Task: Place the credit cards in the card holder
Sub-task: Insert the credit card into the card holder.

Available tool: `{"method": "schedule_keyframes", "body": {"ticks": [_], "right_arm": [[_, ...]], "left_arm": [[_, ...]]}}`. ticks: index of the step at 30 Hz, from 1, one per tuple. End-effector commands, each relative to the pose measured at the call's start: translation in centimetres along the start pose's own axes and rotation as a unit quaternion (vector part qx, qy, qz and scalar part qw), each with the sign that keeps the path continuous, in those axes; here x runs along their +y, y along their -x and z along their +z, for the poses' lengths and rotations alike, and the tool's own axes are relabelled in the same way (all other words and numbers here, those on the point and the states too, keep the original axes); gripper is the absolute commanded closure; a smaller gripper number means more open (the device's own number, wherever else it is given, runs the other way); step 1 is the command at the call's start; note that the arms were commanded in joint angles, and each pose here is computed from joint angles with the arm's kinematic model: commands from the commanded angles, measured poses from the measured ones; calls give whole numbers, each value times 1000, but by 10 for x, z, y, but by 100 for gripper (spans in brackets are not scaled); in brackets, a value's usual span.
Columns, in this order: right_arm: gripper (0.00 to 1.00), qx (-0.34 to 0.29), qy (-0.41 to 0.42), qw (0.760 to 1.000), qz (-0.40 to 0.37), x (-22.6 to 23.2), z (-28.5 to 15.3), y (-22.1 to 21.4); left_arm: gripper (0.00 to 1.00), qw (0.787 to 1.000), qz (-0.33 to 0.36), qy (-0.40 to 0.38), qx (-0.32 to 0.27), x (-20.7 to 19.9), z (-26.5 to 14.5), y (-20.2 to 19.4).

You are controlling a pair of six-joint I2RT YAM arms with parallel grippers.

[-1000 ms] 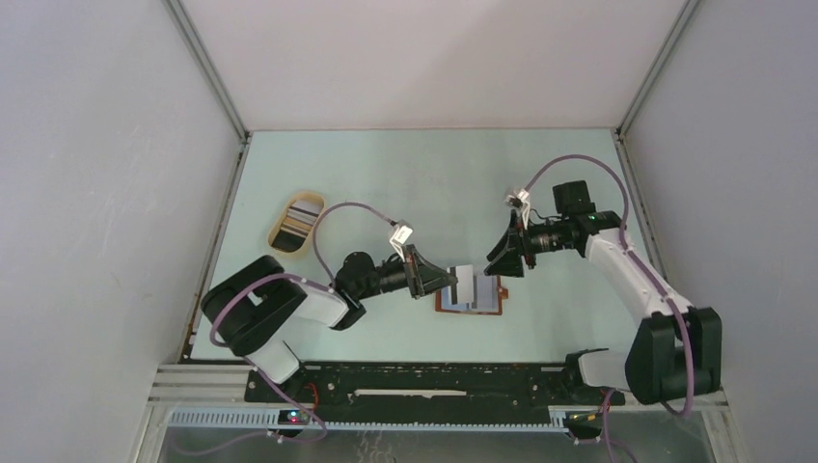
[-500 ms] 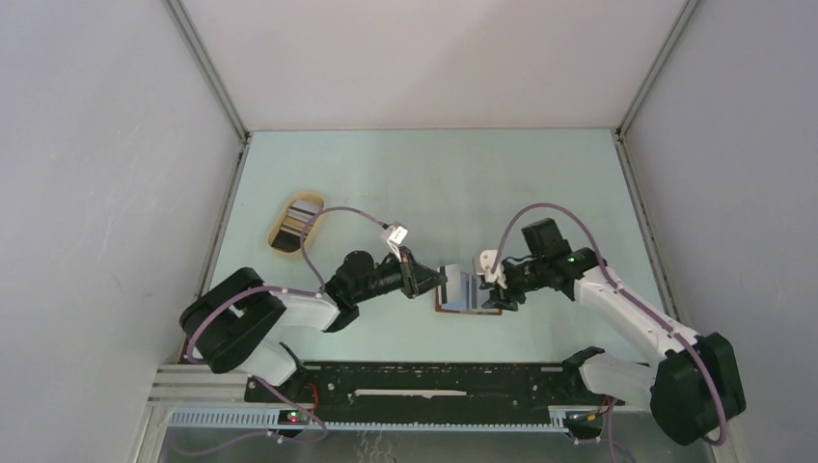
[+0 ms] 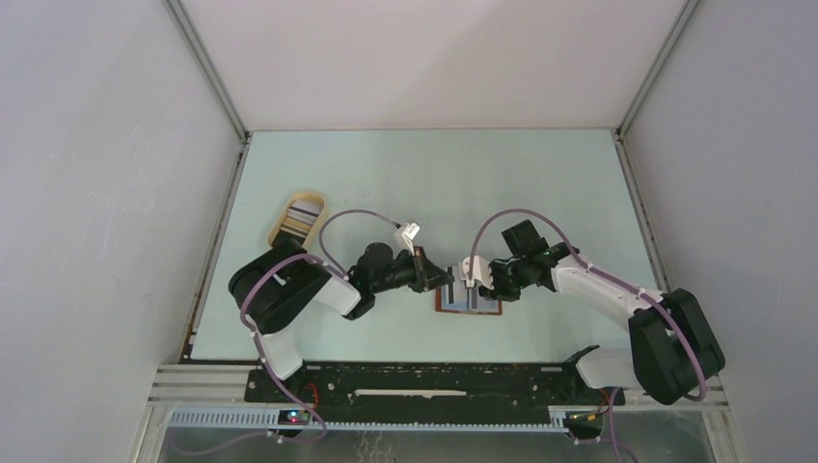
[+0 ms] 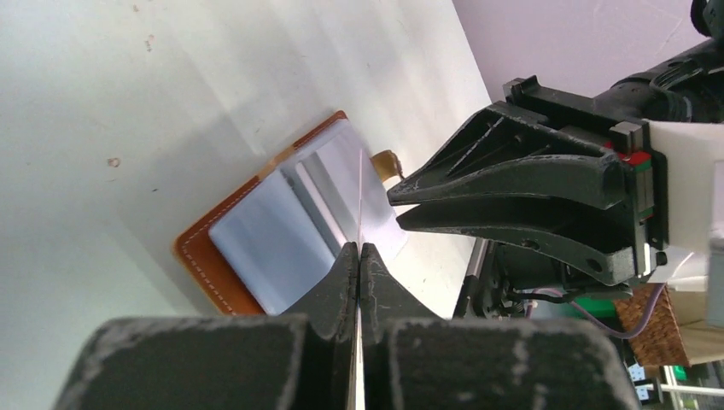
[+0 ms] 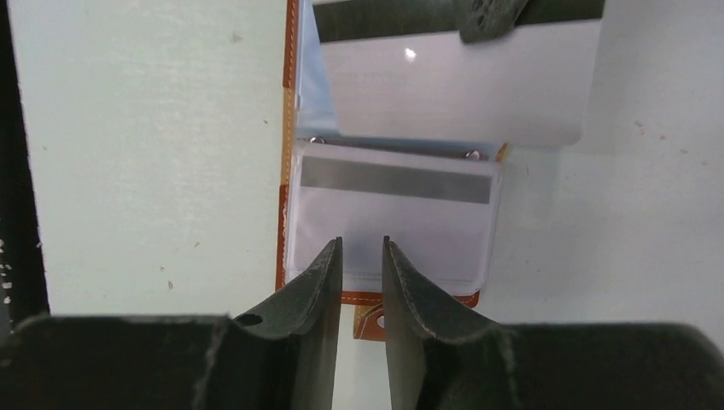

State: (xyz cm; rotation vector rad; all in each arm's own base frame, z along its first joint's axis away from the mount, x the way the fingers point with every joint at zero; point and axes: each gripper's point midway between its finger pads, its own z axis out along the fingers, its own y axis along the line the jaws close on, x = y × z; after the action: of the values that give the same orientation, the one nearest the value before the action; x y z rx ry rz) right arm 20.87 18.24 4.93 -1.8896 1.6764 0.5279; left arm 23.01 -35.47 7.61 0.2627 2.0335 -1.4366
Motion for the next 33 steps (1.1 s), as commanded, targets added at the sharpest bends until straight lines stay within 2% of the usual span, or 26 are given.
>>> {"method": "schedule_keyframes", "body": {"ticks": [1,14,33], "right_arm": [[69,29,-9,999,-16,-11,2,-7],[73,67,6,998,0,-7,0,-25],[73,68,22,997,11,-1,2,-23]], "left_arm": [[100,999,-8,-27,-26,-13,8,21],[100,999,-27,-13,-27,-3,15,19],[100,995,-69,-3,-67,10,10,19]]}}
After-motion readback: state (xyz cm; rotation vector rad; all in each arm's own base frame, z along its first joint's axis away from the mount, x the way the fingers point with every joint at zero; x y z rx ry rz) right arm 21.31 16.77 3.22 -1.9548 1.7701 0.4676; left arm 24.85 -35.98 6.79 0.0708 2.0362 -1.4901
